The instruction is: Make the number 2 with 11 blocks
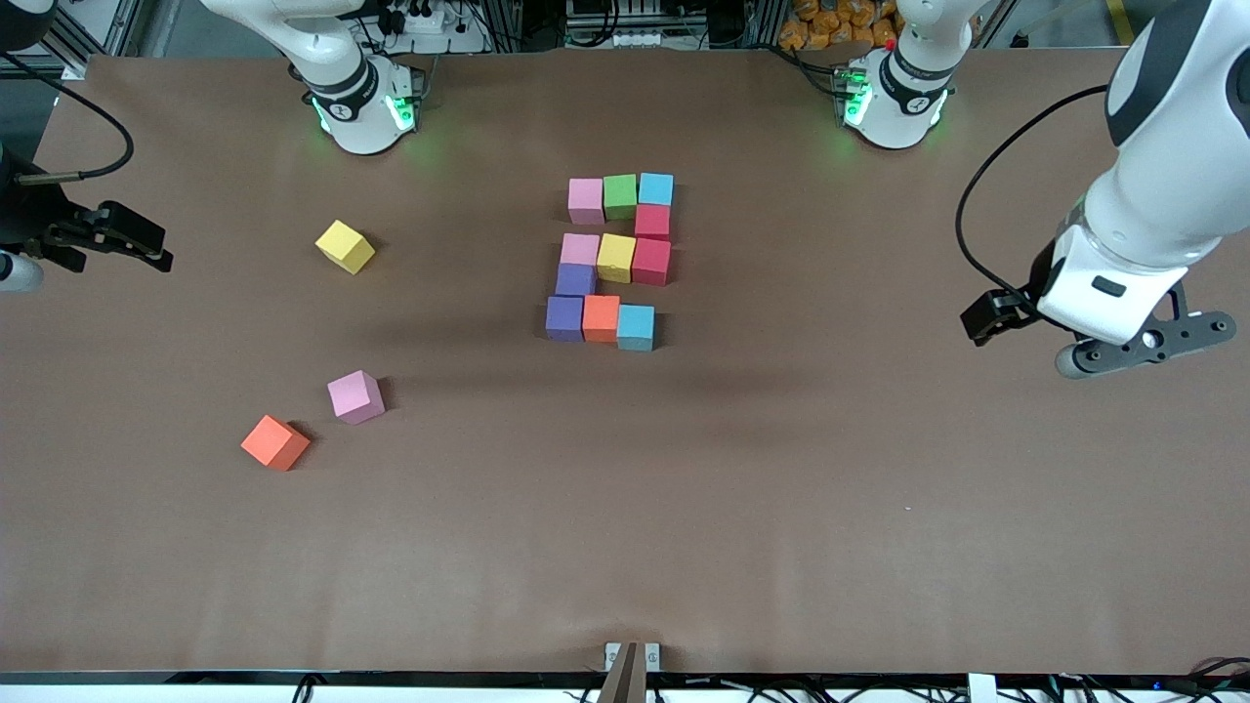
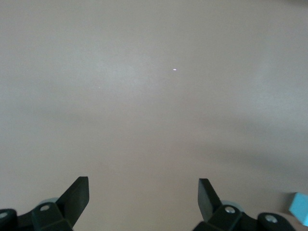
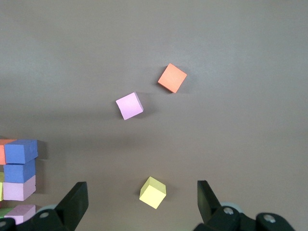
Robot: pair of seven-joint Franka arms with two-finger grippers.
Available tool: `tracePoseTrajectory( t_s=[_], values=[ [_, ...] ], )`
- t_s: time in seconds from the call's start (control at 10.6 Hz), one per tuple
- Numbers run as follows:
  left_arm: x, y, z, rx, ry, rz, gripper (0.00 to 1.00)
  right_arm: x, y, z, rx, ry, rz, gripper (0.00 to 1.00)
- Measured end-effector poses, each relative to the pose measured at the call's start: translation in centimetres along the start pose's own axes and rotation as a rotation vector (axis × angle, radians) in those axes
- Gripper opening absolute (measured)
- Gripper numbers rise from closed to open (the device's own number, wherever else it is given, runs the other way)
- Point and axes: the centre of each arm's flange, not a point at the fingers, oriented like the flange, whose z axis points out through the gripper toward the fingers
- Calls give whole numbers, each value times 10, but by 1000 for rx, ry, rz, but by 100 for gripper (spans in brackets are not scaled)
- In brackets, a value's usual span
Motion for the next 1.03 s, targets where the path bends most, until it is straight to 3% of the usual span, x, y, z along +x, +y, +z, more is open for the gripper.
tracePoseTrajectory(
  t_s=[0.19, 0.38, 1.03],
  values=[
    [10, -12, 16, -13, -43, 79, 100, 0, 0, 0, 0, 0, 0, 100],
    [15, -37, 11, -66, -65, 44, 100, 0, -1, 0, 0, 0, -1, 100],
    [-24, -46, -34, -74, -31, 58, 100, 0, -1, 0, 0, 0, -1, 100]
  ],
)
